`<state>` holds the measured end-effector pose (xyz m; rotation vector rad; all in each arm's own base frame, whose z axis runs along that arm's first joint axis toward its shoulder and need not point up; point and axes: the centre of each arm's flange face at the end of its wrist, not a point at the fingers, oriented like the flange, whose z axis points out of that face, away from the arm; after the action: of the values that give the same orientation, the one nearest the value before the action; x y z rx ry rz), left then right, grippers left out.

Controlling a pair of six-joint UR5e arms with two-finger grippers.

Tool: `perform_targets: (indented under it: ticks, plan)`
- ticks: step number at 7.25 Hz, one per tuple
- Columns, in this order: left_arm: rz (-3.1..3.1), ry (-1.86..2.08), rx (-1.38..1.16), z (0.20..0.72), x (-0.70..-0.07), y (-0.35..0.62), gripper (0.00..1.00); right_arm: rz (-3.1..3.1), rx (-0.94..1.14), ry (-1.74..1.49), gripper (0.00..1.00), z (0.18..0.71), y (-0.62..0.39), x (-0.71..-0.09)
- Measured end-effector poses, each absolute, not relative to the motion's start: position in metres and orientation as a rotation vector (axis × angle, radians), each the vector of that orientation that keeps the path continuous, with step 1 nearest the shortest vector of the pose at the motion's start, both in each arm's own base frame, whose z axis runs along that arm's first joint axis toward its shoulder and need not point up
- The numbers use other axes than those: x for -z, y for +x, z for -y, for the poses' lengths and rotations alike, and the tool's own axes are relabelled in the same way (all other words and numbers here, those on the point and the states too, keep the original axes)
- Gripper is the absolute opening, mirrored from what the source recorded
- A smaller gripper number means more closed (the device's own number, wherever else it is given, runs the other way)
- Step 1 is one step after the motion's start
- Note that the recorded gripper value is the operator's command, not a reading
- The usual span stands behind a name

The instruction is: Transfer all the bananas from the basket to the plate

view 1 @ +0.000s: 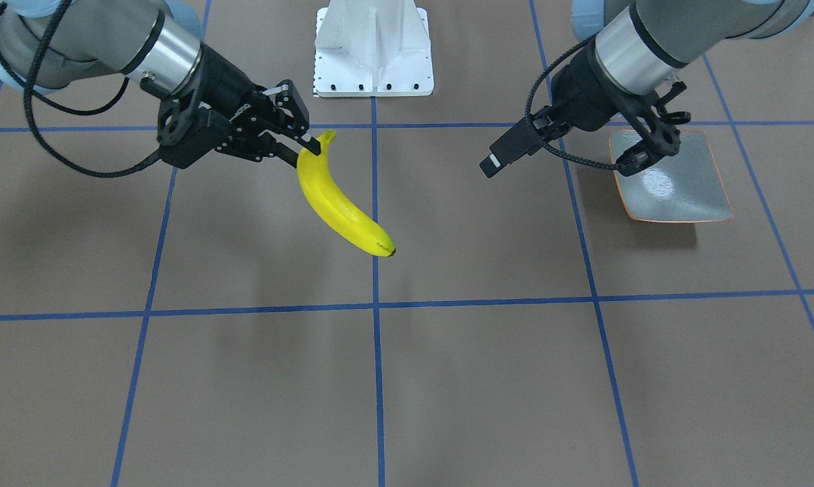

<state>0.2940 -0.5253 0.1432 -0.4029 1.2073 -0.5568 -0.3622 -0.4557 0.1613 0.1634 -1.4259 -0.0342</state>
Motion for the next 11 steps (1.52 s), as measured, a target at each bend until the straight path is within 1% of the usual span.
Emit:
perform_targets:
  ticks: [3,6,7,9,10,11]
  plan:
    - [-1.226,-0.462,0.647,0.546,-0.113,0.335,0.98,1.480,-0.032,0.225,0.00,0.414,-0.395,-0.123]
    - [-1.237,-0.446,0.677,0.549,-0.112,0.351,0.98,1.501,-0.067,0.261,0.00,0.400,-0.393,-0.114]
    - [-1.237,-0.451,0.682,0.548,-0.112,0.352,0.96,1.505,-0.078,0.273,0.00,0.395,-0.397,-0.112]
    - [-1.244,-0.461,0.681,0.545,-0.110,0.356,0.91,1.510,-0.097,0.289,0.00,0.387,-0.407,-0.108]
    - [-1.246,-0.464,0.677,0.543,-0.109,0.359,0.86,1.515,-0.104,0.291,0.00,0.385,-0.408,-0.106]
    - [-1.247,-0.466,0.675,0.542,-0.109,0.360,0.75,1.522,-0.107,0.294,0.00,0.382,-0.406,-0.103]
